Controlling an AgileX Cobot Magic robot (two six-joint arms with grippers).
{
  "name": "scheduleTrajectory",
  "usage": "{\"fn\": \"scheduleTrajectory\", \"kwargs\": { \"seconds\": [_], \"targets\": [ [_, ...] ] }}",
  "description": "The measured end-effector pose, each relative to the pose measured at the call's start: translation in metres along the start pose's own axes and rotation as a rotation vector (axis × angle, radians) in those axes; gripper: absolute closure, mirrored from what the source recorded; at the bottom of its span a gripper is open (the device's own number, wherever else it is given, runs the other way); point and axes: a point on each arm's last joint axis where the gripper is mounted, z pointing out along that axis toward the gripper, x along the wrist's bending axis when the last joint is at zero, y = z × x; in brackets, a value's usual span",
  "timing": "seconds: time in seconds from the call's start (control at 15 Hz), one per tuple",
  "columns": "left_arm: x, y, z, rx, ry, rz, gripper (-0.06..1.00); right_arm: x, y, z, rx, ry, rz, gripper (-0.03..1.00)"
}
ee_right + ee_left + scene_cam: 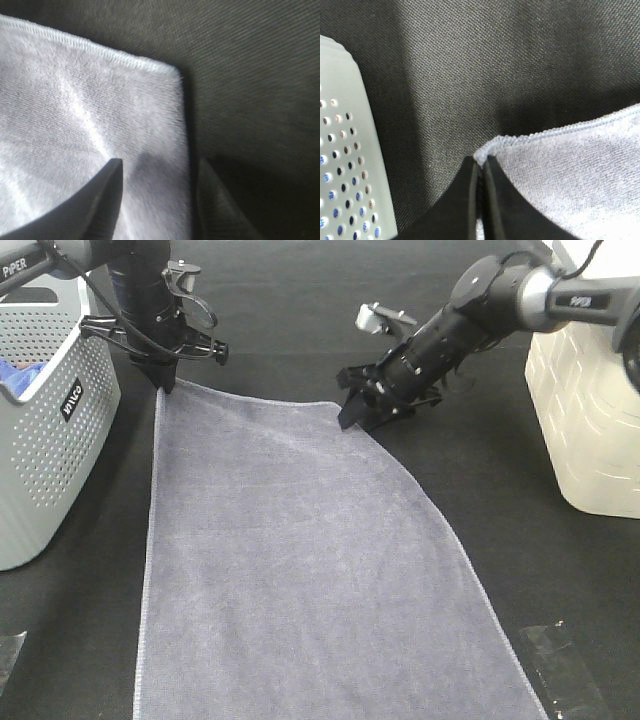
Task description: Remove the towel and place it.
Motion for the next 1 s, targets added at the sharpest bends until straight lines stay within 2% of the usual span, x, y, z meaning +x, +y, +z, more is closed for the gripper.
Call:
{"fn": "scheduleTrajectory", "kwargs": {
  "seconds": [0.27, 0.6, 1.0],
  "targets": [
    [0.0, 0.0, 0.0, 0.001, -0.004, -0.001, 0.94, 0.007, 0.006, 0.009, -0.06, -0.028, -0.007, 0.52],
    [0.0, 0.0, 0.0, 0.001, -0.005, -0.002, 0.94, -0.003, 0.007, 0.008, -0.083, -0.135, 0.019, 0.52],
    [-0.001, 0.0, 0.0, 0.002, -0.006, -0.002, 0.94, 0.001, 0.008, 0.01, -0.078, -0.137, -0.002, 0.53]
  ]
}}
